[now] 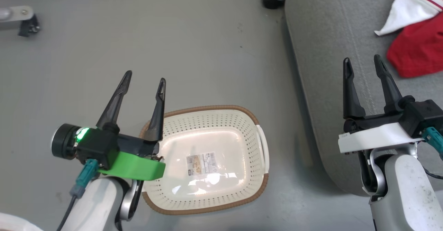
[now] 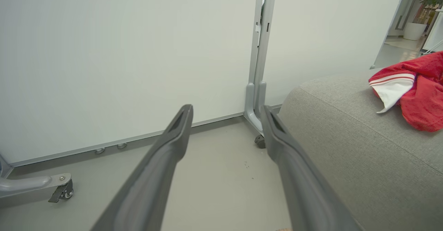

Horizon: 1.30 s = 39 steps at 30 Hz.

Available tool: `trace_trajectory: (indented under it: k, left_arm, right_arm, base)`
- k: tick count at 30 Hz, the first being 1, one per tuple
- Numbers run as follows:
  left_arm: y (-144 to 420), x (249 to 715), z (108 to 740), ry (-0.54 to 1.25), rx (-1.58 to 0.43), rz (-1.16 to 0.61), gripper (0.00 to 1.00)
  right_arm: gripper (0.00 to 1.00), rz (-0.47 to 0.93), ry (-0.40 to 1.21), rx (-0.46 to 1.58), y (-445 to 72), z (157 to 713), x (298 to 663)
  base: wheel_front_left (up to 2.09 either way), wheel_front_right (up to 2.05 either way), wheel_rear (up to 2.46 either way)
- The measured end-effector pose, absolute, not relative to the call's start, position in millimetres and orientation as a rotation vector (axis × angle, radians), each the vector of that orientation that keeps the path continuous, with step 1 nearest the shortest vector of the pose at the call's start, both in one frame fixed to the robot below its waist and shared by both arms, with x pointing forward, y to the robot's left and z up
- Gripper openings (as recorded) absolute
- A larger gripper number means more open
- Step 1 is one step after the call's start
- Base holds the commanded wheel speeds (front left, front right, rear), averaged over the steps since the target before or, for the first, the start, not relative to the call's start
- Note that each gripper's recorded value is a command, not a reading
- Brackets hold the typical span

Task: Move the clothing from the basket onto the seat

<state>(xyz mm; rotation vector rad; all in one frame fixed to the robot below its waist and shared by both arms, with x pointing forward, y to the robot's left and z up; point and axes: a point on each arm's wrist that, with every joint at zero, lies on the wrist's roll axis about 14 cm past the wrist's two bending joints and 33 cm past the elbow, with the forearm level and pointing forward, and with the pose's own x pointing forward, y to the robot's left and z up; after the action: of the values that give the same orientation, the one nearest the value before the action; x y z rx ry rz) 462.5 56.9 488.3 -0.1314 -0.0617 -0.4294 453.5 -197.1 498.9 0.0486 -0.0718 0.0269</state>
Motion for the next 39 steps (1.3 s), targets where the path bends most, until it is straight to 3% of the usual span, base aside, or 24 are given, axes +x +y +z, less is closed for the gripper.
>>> trace_trajectory:
  k: [10,17,39]
  left_arm:
    - [144.3,441.5,486.4,-0.031,-0.113,-0.156,1.0]
    - [176.7,414.2,481.4,-0.002,-0.113,-0.062,1.0]
    - [174.5,364.1,476.8,0.022,-0.102,-0.068,1.0]
  right_arm:
    - [1.0,0.125,-0.068,0.086,-160.0,509.3,443.3]
    - [1.0,0.144,-0.059,0.097,-153.3,517.1,426.5]
    - [1.0,0.148,-0.031,0.116,-153.0,527.4,369.5]
  base:
    - [0.0,0.0,0.0]
    - [0.0,0.0,0.0]
    - [0.0,0.0,0.0]
